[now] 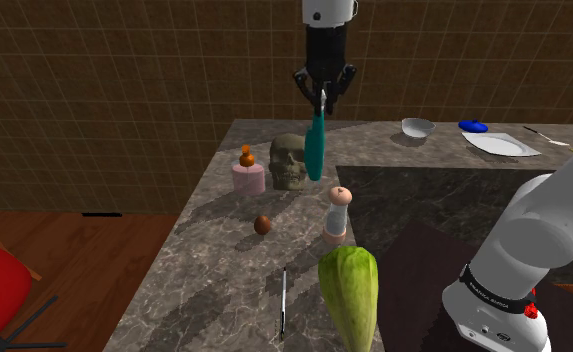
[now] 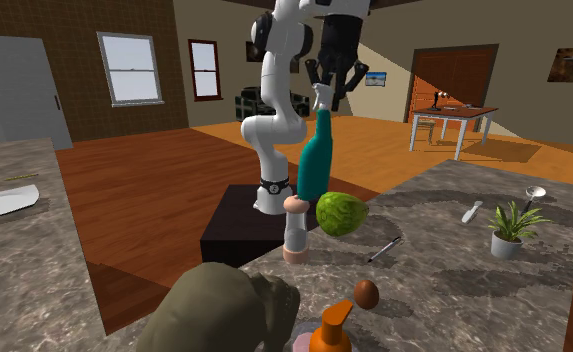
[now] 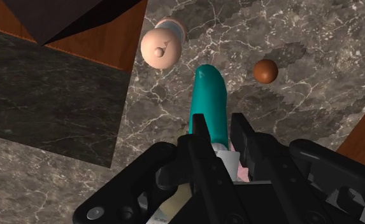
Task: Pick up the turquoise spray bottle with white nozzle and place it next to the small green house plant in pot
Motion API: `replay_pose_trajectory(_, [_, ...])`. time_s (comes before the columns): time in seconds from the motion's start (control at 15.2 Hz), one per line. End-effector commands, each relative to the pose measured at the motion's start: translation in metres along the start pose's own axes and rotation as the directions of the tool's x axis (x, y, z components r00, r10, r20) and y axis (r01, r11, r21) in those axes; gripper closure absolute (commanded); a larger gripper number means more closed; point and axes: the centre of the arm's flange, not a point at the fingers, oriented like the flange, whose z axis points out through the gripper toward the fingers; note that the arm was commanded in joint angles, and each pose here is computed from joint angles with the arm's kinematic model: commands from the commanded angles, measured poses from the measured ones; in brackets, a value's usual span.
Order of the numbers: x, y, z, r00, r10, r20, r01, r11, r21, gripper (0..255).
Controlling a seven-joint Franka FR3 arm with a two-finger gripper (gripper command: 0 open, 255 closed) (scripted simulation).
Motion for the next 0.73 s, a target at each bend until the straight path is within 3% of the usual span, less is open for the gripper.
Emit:
replay_pose_trajectory(0.0, [0.001, 0.001, -0.01, 1.0, 0.0, 0.0, 0.0, 1.0, 0.0, 255])
replay_pose_trajectory(0.66, [0.005, 0.006, -0.063, 1.0, 0.0, 0.0, 0.0, 1.0, 0.0, 255])
